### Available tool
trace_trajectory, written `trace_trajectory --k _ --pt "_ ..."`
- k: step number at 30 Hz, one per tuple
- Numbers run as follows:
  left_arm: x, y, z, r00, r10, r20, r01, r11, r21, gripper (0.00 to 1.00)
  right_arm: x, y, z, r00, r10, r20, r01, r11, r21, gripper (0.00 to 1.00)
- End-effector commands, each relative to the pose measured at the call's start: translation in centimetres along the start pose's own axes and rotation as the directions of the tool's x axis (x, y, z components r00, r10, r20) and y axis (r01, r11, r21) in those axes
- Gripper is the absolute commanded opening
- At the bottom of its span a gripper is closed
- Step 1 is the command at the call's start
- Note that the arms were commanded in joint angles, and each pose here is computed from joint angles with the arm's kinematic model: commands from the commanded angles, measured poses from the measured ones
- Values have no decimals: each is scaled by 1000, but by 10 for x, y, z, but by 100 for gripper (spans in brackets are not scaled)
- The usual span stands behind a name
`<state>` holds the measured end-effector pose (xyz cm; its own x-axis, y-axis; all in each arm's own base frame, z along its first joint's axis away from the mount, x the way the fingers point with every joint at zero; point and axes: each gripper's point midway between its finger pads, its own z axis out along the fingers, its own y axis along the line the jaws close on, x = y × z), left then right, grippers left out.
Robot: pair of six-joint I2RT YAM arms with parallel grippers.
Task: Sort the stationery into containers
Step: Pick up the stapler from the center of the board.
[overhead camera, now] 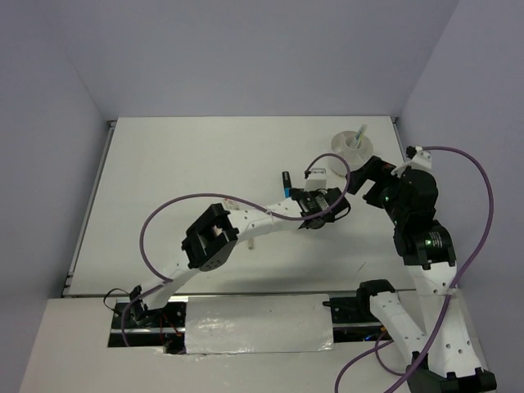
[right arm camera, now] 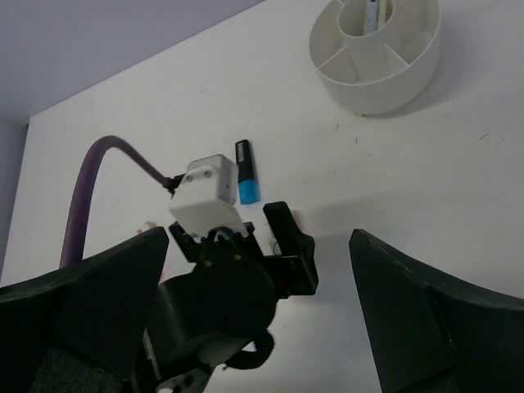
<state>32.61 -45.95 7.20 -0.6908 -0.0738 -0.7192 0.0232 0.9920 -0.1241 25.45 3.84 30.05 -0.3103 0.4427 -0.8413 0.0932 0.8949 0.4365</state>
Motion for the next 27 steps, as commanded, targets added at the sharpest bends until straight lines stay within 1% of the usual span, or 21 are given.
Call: trace_trajectory --k 1,3,4,9,11,13,14,15,17,18,20,21,22,23,24,25,26,27 --pt "3 3 13 1000 -8 26 10 998 -56 96 -2 11 -10 1000 -12 11 13 997 -70 100" --pt "11 6 21 1000 -5 19 7 997 -81 95 -2 13 -11 1000 -13 12 14 996 -83 100" --pt "10 6 21 1000 -21 23 23 996 -89 91 -2 14 -12 1000 -13 13 14 996 -88 100" --pt "22 18 32 1000 -20 17 22 992 -121 88 -2 20 -12 1000 -10 15 12 993 -119 100" --pt "25 22 38 1000 -21 11 23 992 -122 85 -2 20 -11 1000 -6 16 8 993 -120 100" --pt "30 20 42 1000 -21 2 21 994 -109 78 -2 19 -11 1000 -7 21 9 993 -117 100" --pt "32 22 45 1000 -19 -3 18 994 -110 73 -2 18 -11 1000 -8 24 11 994 -112 100" --pt "33 20 45 1000 -22 -6 22 995 -101 65 -4 17 -11 1000 -7 30 10 994 -108 100" --pt "36 21 46 1000 -19 -13 17 995 -97 60 -5 17 -13 999 -10 33 14 994 -108 100" --pt "36 18 47 1000 -27 -10 26 996 -83 50 -5 17 -13 999 -9 36 12 994 -106 100" --pt "36 20 42 1000 -26 -13 25 997 -69 35 -6 18 -12 999 -7 36 11 994 -109 100" --pt "35 18 38 1000 -20 -9 19 998 -57 23 -5 18 -11 1000 -8 30 11 994 -110 100" --pt "23 13 23 1000 -28 12 29 999 -28 18 -4 18 -8 1000 -5 20 7 994 -105 100" --pt "25 21 18 1000 25 15 -24 999 -29 10 -3 18 -7 1000 -4 14 5 994 -107 100" --pt "20 23 11 998 38 42 -38 999 -17 7 -3 19 -6 1000 -1 11 2 994 -109 100" --pt "-10 9 -18 993 -21 115 13 998 68 3 -4 21 -6 1000 6 8 -5 994 -113 100" --pt "1 29 -19 992 46 121 -53 997 53 0 -5 22 -7 1000 11 11 -10 993 -119 100" --pt "-3 32 -28 988 53 147 -66 994 88 0 -8 24 -9 1000 18 22 -15 992 -127 100"
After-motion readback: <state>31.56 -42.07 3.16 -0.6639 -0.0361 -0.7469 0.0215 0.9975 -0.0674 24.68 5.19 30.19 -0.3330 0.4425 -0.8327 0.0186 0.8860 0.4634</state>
